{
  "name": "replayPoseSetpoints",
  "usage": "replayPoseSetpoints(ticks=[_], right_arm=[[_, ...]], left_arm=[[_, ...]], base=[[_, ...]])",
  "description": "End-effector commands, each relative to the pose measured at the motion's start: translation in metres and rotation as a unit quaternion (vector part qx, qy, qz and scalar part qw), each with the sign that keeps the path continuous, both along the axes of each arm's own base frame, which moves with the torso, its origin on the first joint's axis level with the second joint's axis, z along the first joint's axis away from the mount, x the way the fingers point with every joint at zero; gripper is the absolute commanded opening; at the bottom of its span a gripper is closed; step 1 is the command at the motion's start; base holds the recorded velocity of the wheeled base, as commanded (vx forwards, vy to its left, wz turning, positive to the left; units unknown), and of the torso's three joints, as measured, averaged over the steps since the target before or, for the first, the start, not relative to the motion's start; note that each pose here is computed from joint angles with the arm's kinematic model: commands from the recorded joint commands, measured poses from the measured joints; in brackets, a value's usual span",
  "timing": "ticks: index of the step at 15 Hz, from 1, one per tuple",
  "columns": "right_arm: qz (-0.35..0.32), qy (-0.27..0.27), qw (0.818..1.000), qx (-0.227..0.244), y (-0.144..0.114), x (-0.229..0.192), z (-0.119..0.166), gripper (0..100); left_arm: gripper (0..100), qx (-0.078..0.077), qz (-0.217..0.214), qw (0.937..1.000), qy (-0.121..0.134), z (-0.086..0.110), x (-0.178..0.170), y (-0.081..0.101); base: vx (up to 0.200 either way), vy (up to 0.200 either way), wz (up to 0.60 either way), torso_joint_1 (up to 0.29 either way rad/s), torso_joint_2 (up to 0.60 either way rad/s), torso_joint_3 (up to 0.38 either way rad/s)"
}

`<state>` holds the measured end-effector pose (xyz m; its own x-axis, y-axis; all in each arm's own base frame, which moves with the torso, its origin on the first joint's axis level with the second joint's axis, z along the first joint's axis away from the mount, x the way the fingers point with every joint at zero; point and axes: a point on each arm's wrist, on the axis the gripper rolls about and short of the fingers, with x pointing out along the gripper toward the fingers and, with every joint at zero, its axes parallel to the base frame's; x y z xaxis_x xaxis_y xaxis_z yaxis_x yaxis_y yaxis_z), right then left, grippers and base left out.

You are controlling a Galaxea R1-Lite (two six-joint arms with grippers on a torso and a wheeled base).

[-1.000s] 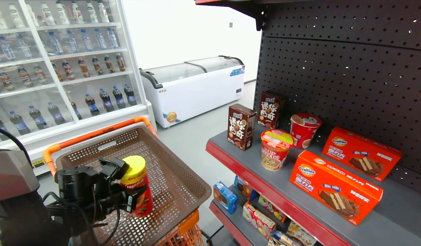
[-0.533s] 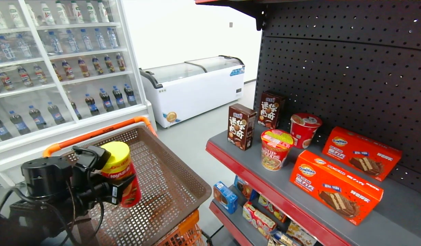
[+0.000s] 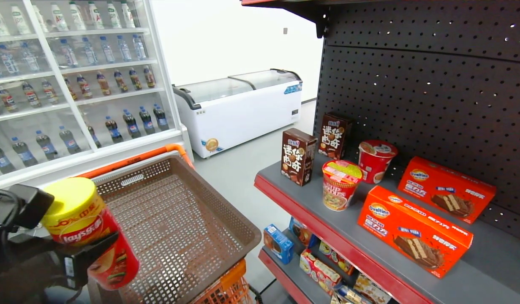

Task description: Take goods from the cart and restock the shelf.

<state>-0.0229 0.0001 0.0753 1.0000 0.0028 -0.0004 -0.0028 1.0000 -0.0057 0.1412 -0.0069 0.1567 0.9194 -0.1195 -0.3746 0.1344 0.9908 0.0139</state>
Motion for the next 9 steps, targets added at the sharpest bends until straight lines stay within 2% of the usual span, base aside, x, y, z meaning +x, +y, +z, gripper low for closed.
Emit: replayPoseSetpoints(ticks=[1,3,7,9], right_arm=[[0.000,0.001,1.000,0.000,0.000,0.000,0.000,100],[0.000,0.001,1.000,0.000,0.000,0.000,0.000,100],[0.000,0.001,1.000,0.000,0.000,0.000,0.000,100],[0.000,0.001,1.000,0.000,0.000,0.000,0.000,100]], left_arm=[[0,-0.019,0.011,0.9979,-0.060,0.022,-0.054,0.002],[0,-0.017,0.017,0.9984,-0.052,0.015,-0.071,0.003],[0,-0.013,0.029,0.9982,-0.051,0.004,-0.095,0.004],[0,-0.014,0.026,0.9967,-0.076,0.002,-0.106,0.005]], base=[[0.000,0.000,0.00,0.000,0.00,0.000],[0.000,0.000,0.00,0.000,0.00,0.000],[0.000,0.000,0.00,0.000,0.00,0.000],[0.000,0.000,0.00,0.000,0.00,0.000]])
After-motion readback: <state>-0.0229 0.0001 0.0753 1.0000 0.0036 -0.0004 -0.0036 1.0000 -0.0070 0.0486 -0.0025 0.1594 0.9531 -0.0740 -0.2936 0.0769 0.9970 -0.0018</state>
